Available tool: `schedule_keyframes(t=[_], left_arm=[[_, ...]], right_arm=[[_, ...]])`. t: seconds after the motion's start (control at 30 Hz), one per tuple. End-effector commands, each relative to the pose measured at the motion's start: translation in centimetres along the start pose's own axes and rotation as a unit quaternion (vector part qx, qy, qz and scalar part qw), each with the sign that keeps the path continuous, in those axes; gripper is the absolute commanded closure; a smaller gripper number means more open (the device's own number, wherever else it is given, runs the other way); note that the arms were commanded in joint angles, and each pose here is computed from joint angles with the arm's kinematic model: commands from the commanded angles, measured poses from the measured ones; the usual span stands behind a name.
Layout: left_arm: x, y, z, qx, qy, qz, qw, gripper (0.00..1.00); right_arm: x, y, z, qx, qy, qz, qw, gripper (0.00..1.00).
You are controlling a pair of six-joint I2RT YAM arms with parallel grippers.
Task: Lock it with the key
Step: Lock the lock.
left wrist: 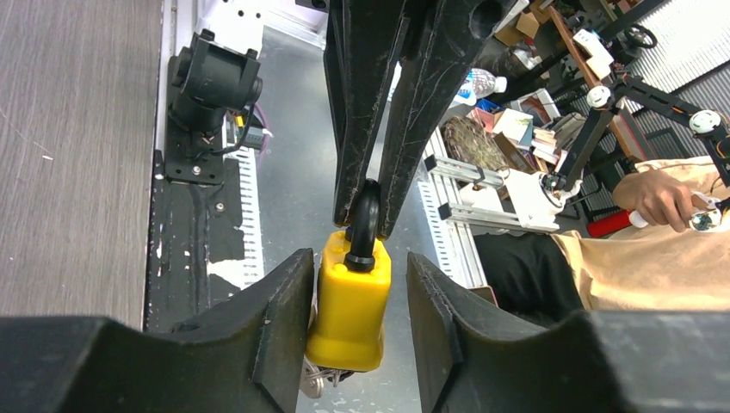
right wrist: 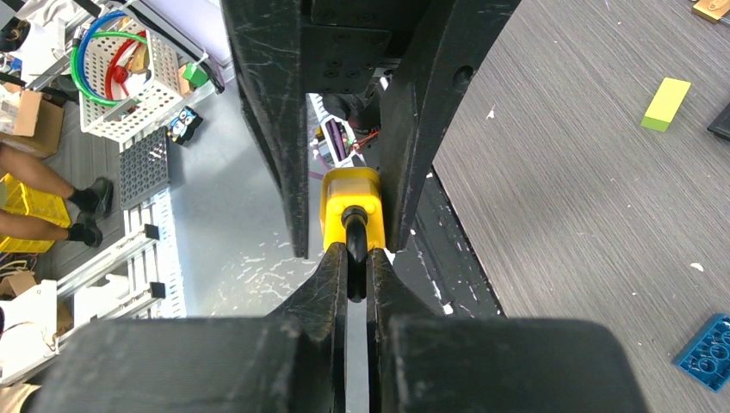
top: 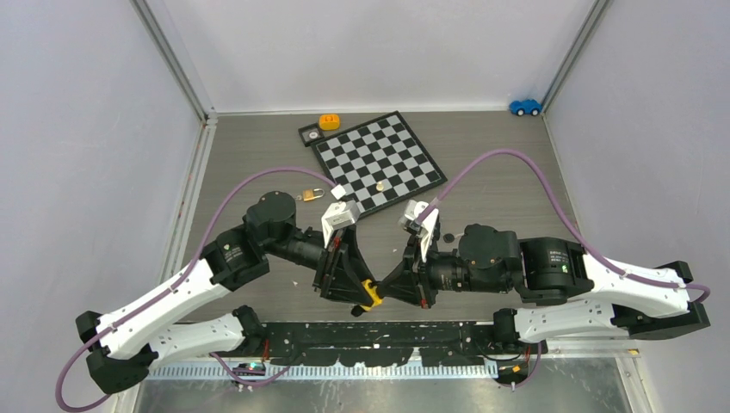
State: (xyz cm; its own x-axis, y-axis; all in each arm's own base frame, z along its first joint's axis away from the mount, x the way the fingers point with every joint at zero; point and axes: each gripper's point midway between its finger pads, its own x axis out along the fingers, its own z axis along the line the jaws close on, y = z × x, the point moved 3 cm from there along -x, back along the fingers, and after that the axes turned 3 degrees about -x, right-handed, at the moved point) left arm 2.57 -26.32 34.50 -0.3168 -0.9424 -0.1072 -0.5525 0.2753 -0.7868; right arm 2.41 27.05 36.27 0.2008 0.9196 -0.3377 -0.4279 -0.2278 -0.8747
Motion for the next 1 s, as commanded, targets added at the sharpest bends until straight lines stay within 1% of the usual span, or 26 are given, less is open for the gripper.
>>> schedule_keyframes(t=[0.0,0.1,0.2,0.23,0.33,0.4,0.47,0.53,0.6,0.7,0.77,0.8,0.9,0.97], left_arm=[[-0.2,-0.3,-1.3,0.022,0.033,0.0,0.999,0.58],[-0.2,-0.1,-1.3,0.019,0.035,0.003,0.999,0.79],[-0.2,-0.1,-1.0,0.019,0.027,0.0,0.999,0.96],[-0.2,-0.1,-0.8,0.02,0.021,-0.002,1.0,1.0],[-0.2,-0.2,0.3,0.021,-0.019,-0.012,1.0,1.0],[-0.5,-0.4,1.3,0.024,-0.06,-0.024,0.998,1.0],[-0.9,-0.9,2.6,0.029,-0.114,-0.045,0.992,1.0],[-1.7,-1.5,3.9,0.034,-0.173,-0.074,0.982,1.0],[-2.7,-2.3,5.0,0.035,-0.228,-0.113,0.966,1.0],[-4.3,-3.6,5.8,0.033,-0.279,-0.185,0.942,1.0],[-5.6,-4.5,5.9,0.029,-0.299,-0.25,0.92,1.0],[-6.4,-5.3,6.0,0.021,-0.308,-0.295,0.904,1.0],[-8.5,-6.5,5.3,0.012,-0.294,-0.406,0.865,1.0],[-10.2,-7.0,4.5,0.006,-0.281,-0.471,0.836,1.0]], right_arm=[[-0.6,-3.1,0.7,-0.003,-0.01,-0.058,0.998,1.0],[-0.5,-3.1,0.6,-0.003,-0.006,-0.058,0.998,0.99],[-0.4,-3.2,0.1,-0.001,0.01,-0.063,0.998,0.99],[-0.5,-3.4,-0.1,-0.001,0.016,-0.066,0.998,0.94],[-0.7,-3.7,-0.4,-0.001,0.028,-0.076,0.997,0.7],[-1.1,-4.0,-0.8,-0.001,0.037,-0.087,0.996,0.57],[-1.7,-4.4,-1.1,0.002,0.044,-0.106,0.993,0.49],[-2.2,-4.5,-1.8,0.007,0.056,-0.128,0.99,0.46],[-2.7,-4.4,-2.4,0.013,0.067,-0.149,0.987,0.44],[-3.2,-4.1,-3.1,0.02,0.069,-0.181,0.981,0.44],[-3.4,-3.9,-3.5,0.025,0.069,-0.206,0.976,0.43],[-3.3,-3.5,-3.8,0.027,0.071,-0.213,0.974,0.42],[-3.7,-4.0,-4.2,0.043,0.068,-0.258,0.963,0.41],[-3.4,-4.4,-4.0,0.058,0.057,-0.284,0.955,0.41]])
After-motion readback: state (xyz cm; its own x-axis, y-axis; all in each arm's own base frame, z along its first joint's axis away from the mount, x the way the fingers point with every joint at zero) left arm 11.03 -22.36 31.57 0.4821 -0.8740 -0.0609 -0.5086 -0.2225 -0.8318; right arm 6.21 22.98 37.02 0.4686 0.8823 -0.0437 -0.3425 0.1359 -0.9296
